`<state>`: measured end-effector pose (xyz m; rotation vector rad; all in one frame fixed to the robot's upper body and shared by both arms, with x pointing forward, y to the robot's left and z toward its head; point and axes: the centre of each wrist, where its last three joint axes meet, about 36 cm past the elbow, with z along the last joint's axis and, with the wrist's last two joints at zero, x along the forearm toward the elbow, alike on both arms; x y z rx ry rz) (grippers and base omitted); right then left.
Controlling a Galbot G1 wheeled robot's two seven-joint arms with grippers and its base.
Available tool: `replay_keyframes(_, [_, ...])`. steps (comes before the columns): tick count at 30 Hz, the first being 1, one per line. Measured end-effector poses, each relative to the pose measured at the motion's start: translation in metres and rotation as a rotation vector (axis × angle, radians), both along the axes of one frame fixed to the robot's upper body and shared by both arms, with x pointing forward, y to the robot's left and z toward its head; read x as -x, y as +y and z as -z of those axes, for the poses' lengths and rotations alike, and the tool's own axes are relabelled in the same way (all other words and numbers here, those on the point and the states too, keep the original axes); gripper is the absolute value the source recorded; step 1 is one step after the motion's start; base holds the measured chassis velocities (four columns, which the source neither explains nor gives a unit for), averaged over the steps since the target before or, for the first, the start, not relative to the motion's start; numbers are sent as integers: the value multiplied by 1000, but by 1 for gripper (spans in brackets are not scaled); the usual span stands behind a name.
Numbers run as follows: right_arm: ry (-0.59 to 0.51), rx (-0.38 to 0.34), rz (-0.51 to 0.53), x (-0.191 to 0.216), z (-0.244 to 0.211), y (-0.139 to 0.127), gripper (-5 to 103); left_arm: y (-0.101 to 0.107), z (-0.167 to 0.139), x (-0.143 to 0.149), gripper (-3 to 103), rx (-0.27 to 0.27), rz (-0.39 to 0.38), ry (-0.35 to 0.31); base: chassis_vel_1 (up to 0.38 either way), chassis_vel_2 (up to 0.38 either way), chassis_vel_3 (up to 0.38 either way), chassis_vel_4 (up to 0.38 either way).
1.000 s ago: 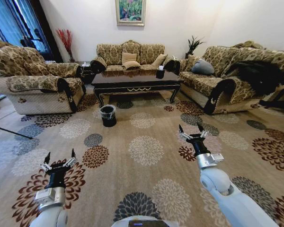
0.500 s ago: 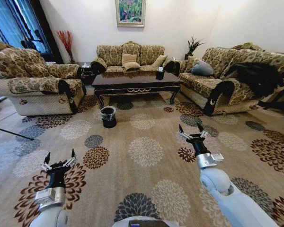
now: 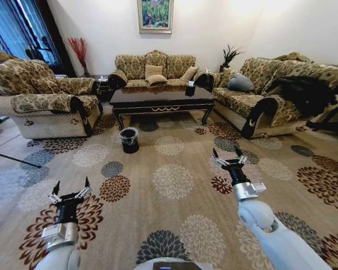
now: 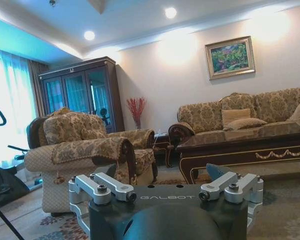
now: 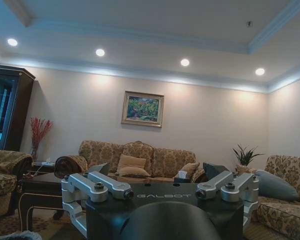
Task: Move to the front of the table and pick up the trash from the floor, then place it into the trash bin.
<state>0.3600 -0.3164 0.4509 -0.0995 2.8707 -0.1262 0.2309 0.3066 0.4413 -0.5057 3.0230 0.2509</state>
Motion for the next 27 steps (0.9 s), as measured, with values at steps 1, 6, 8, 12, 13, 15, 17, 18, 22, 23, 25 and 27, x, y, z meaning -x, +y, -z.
replay_keyframes(1, [0,0,0,0,0,0,100,0,0,0,100,0,0,0,0,0,0,0])
replay_keyframes(6, [0,0,0,0,0,0,100,0,0,0,100,0,0,0,0,0,0,0])
replay_keyframes(8, [0,0,0,0,0,0,100,0,0,0,100,0,0,0,0,0,0,0])
replay_keyframes(12, [0,0,0,0,0,0,100,0,0,0,100,0,0,0,0,0,0,0])
replay_keyframes(13, [0,0,0,0,0,0,100,0,0,0,100,0,0,0,0,0,0,0])
replay_keyframes(15, [0,0,0,0,0,0,100,0,0,0,100,0,0,0,0,0,0,0])
replay_keyframes(17, [0,0,0,0,0,0,100,0,0,0,100,0,0,0,0,0,0,0])
replay_keyframes(18, [0,0,0,0,0,0,100,0,0,0,100,0,0,0,0,0,0,0])
replay_keyframes(22, [0,0,0,0,0,0,100,0,0,0,100,0,0,0,0,0,0,0])
replay_keyframes(23, [0,0,0,0,0,0,100,0,0,0,100,0,0,0,0,0,0,0])
replay_keyframes(25, [0,0,0,0,0,0,100,0,0,0,100,0,0,0,0,0,0,0])
replay_keyframes(27, [0,0,0,0,0,0,100,0,0,0,100,0,0,0,0,0,0,0])
